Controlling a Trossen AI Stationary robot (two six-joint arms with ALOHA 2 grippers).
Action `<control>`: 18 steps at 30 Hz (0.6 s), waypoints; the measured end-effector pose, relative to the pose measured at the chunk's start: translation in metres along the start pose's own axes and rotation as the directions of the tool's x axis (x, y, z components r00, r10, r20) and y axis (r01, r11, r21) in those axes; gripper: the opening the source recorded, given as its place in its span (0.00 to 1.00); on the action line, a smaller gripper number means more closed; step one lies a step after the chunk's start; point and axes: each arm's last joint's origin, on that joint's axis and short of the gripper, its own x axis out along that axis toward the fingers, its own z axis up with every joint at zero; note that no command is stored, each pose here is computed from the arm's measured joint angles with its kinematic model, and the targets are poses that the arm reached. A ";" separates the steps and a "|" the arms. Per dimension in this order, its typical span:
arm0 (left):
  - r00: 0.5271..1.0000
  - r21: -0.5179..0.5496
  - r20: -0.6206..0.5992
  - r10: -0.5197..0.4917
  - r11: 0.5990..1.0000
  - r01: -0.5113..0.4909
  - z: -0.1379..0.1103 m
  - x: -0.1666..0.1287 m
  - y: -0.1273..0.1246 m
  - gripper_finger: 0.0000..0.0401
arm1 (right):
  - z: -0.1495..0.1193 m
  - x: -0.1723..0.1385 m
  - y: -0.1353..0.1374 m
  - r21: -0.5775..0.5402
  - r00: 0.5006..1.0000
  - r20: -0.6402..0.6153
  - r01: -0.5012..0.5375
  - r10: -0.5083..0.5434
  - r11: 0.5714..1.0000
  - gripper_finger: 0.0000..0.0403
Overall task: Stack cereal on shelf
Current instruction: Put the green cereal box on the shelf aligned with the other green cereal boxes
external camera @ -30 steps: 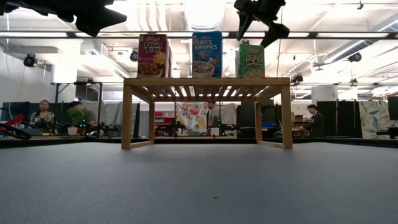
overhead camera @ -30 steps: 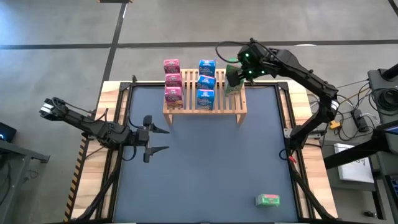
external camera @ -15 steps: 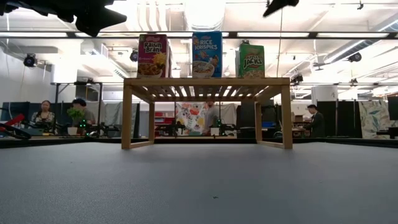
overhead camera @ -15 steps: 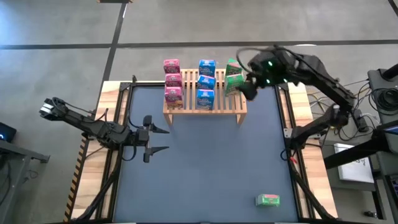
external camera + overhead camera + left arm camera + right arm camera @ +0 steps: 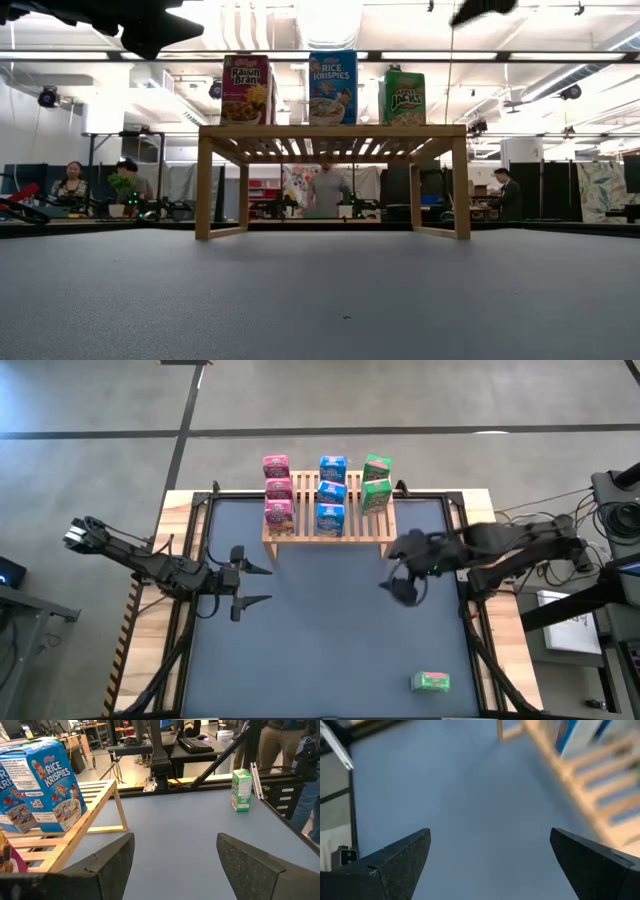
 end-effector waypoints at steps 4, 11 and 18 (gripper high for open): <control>1.000 -0.001 0.000 -0.005 1.000 0.005 0.000 0.000 0.000 0.66 | -0.022 0.023 0.012 0.033 0.997 -0.072 0.004 -0.002 0.999 0.99; 1.000 -0.007 0.000 -0.006 1.000 0.006 0.000 0.000 0.000 0.66 | -0.031 0.018 0.040 -0.040 0.994 -0.019 -0.110 0.109 0.993 0.99; 1.000 -0.007 0.000 -0.006 1.000 0.006 0.000 0.000 0.000 0.66 | -0.062 0.035 0.040 -0.104 0.988 -0.141 0.051 -0.066 0.993 0.99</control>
